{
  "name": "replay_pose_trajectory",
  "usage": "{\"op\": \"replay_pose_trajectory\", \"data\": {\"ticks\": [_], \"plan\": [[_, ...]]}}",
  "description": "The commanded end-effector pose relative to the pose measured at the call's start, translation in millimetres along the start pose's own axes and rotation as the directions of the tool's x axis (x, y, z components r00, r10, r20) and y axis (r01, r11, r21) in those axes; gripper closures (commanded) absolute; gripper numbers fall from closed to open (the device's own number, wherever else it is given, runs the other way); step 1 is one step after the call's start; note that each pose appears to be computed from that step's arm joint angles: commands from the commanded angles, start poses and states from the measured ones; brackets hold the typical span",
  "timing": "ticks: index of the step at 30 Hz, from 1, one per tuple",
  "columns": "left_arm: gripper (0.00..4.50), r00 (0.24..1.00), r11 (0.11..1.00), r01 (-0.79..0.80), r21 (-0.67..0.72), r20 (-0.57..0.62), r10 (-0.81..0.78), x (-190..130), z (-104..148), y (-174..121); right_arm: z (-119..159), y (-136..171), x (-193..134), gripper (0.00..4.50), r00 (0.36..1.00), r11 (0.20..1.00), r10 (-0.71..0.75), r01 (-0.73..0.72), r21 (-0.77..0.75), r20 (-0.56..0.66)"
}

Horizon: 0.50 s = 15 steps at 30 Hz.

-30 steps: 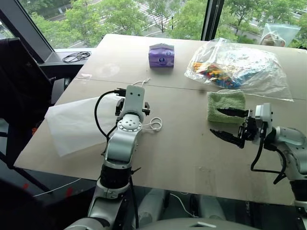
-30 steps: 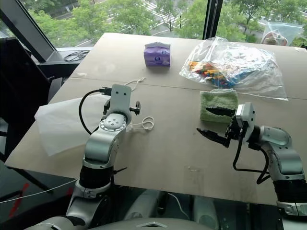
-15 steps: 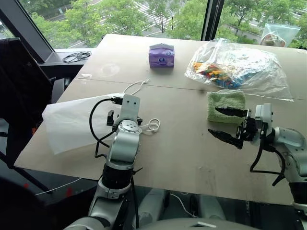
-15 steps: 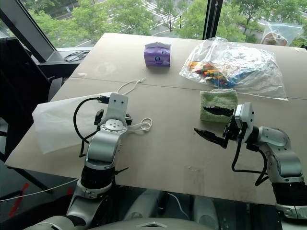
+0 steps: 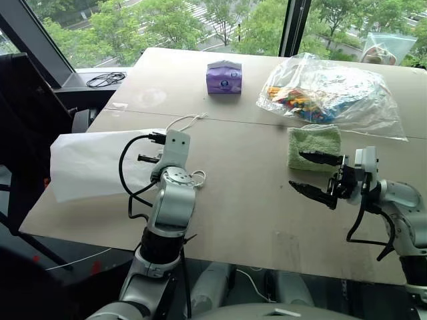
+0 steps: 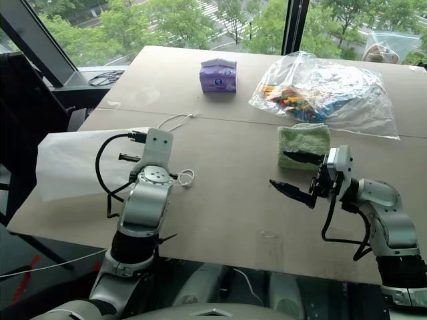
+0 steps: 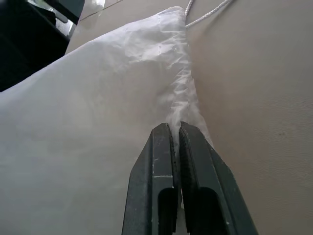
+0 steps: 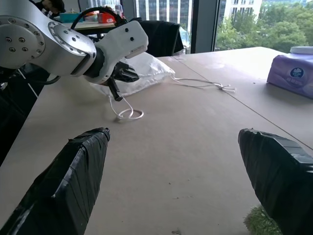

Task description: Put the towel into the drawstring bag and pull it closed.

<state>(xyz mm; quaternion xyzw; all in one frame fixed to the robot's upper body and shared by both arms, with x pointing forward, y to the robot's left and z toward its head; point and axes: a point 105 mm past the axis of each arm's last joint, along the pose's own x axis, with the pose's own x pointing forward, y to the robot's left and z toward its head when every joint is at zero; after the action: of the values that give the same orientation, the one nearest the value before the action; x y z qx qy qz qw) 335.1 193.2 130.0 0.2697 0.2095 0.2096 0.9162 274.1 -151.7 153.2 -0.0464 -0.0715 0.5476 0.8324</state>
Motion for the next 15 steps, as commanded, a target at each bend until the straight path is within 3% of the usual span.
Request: {"op": "replay_pose_trajectory", "data": {"ticks": [1, 3, 6, 10, 15], "plan": [[4.43, 0.992, 0.999, -0.049, -0.001, 0.113, 0.049, -5.2, 16.6, 11.6, 12.5, -3.6, -1.7, 0.0, 0.999, 0.999, -0.013, 0.015, -0.046, 0.041], [4.43, 0.97, 0.995, -0.079, 0.054, 0.234, 0.064, -7.4, 29.9, 15.4, 13.8, -5.2, -2.2, 0.0, 0.998, 0.999, -0.032, 0.034, -0.043, 0.05], [4.43, 0.871, 0.97, -0.174, 0.172, 0.486, 0.07, -16.5, 55.8, 21.3, 13.1, -8.5, -1.2, 0.0, 0.997, 0.996, -0.065, 0.067, -0.052, 0.044], [4.43, 0.778, 0.947, -0.235, 0.218, 0.627, 0.049, -18.7, 70.7, 34.1, 8.6, -16.4, 0.8, 0.0, 0.99, 0.988, -0.139, 0.141, -0.063, 0.028], [4.43, 0.702, 0.94, -0.245, 0.237, 0.712, 0.003, -22.3, 84.4, 53.3, -9.2, -49.9, 2.5, 0.0, 0.911, 0.907, -0.405, 0.389, -0.163, -0.081]]}}
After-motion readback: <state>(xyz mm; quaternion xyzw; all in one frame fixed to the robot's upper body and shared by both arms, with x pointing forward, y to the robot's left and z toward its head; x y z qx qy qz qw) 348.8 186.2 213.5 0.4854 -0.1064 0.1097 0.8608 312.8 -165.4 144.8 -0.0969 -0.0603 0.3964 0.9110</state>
